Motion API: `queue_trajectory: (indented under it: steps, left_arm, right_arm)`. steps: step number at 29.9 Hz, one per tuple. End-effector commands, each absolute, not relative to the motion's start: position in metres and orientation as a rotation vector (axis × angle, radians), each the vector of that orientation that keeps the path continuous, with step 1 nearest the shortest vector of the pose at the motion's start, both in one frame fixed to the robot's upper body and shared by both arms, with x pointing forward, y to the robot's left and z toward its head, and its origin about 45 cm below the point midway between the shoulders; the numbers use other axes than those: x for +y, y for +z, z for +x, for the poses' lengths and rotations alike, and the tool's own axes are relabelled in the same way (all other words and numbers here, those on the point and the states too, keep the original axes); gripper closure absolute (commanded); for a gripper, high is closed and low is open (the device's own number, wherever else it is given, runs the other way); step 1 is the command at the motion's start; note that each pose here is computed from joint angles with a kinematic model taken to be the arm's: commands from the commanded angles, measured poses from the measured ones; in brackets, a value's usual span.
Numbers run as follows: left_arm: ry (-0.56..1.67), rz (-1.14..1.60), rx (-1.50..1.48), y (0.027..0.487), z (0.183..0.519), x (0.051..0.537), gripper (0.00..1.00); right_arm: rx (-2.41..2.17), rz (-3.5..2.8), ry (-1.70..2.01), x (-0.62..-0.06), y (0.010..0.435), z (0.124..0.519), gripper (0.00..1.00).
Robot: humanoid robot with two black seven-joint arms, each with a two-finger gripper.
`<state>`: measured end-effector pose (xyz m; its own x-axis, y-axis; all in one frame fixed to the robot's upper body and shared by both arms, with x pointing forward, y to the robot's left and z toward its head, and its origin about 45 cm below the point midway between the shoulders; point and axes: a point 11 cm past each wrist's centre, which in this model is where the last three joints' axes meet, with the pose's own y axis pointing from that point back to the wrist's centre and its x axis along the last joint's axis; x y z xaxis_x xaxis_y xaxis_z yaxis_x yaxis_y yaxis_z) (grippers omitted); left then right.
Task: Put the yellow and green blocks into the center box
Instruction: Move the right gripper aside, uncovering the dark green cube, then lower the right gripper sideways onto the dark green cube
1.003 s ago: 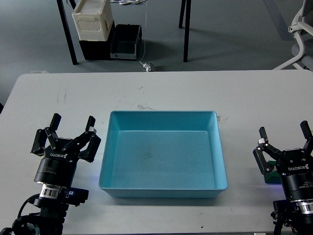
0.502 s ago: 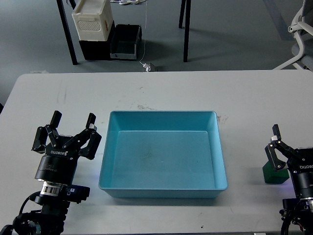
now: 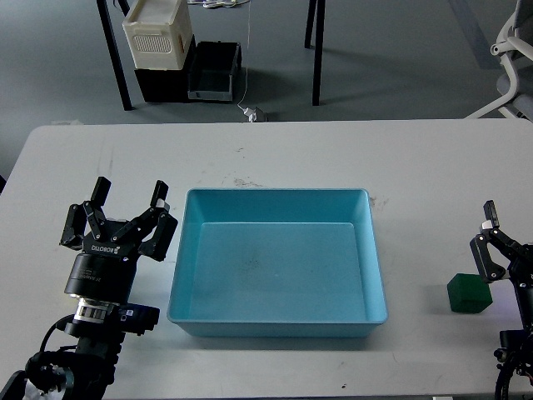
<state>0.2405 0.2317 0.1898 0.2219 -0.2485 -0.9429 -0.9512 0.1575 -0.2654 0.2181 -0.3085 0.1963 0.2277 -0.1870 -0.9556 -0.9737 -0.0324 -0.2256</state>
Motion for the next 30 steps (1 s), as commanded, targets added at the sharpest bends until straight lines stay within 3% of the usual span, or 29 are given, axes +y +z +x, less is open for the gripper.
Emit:
queue_trajectory:
  steps: [1,8,20,30]
  left_arm:
    - [0.770,-1.337,1.273,0.189,0.239,0.230,0.00]
    - [0.768,-1.339,1.267,0.190,0.240,0.231,0.00]
    - [0.763,-1.346,1.254,0.193,0.244,0.233,0.00]
    - [0.763,-1.347,1.252,0.194,0.244,0.234,0.00]
  right_arm:
    - [1.144,-1.446,0.978,-0.299,0.193,0.217,0.02]
    - [1.102,-1.505,0.946,-0.297,0.208,0.230,0.00]
    - [1.256,-2.092,0.786,-0.357,0.269,0.254,0.00]
    - [1.395,-2.698,0.608,-0.372,0.298,0.263,0.00]
